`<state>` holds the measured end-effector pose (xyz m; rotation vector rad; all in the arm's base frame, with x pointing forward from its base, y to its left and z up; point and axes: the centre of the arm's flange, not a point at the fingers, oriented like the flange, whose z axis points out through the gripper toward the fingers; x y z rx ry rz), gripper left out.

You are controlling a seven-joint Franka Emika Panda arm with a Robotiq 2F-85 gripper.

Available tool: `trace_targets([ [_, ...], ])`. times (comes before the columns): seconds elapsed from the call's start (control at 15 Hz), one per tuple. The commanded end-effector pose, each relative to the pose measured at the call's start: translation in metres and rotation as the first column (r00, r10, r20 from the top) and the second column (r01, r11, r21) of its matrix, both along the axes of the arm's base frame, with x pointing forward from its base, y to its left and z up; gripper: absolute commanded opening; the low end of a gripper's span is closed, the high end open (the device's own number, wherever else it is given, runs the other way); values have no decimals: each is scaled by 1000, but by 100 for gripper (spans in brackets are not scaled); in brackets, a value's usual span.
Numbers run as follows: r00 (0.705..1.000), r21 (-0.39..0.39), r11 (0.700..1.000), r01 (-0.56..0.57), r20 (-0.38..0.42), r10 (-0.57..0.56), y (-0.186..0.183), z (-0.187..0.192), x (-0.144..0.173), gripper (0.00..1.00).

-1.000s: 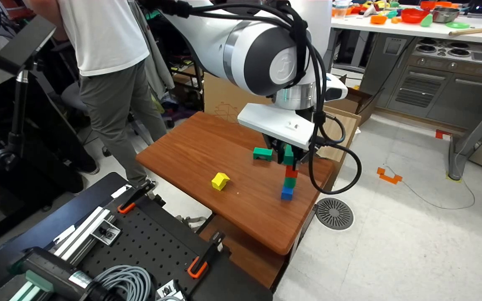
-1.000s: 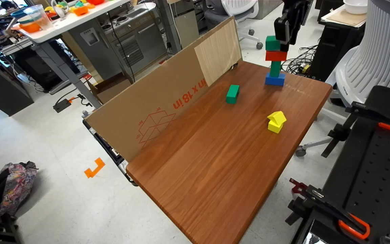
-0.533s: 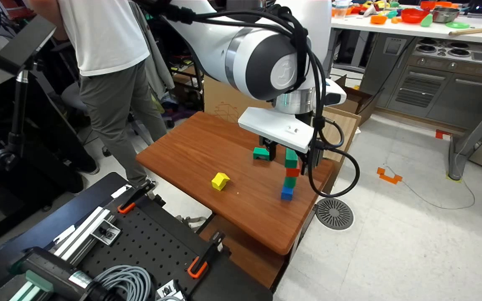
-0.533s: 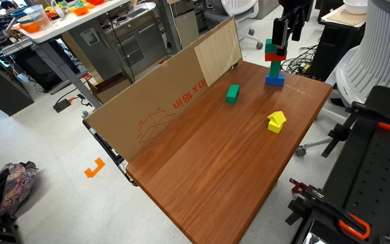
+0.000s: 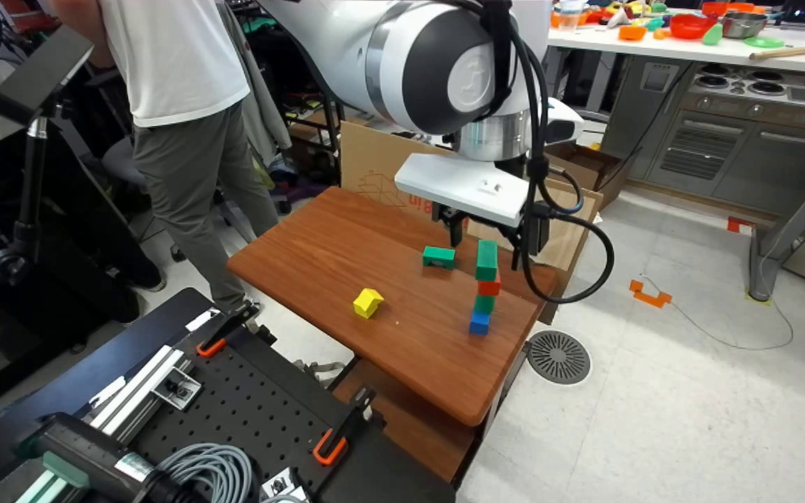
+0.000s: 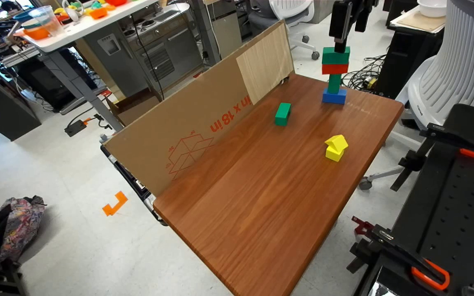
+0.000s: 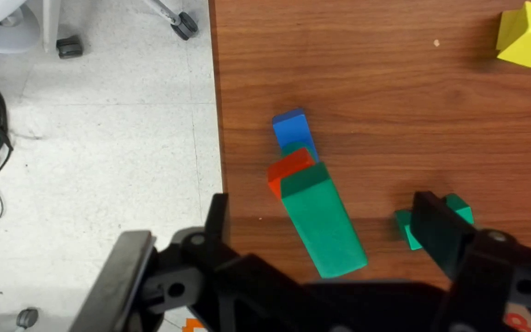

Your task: Put the green block on the stack of blocks

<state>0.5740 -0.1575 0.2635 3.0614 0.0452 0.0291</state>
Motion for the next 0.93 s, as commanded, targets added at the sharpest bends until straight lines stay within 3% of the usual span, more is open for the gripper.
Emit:
trace_targets([
  [0.0, 999, -58, 998, -15, 27, 16, 38, 35, -30, 100],
  [0.27, 998, -108, 993, -42, 32, 45, 106, 51, -50, 100],
  [0.4, 1000, -124, 992, -18, -2, 18, 139, 43, -58, 100],
  [0.47, 999, -98, 995, -37, 20, 39, 111, 40, -38, 100],
  [0.6, 999, -104, 994, -29, 11, 31, 136, 36, -47, 100],
  [0.87, 1000, -105, 994, -19, 6, 20, 134, 34, -50, 100],
])
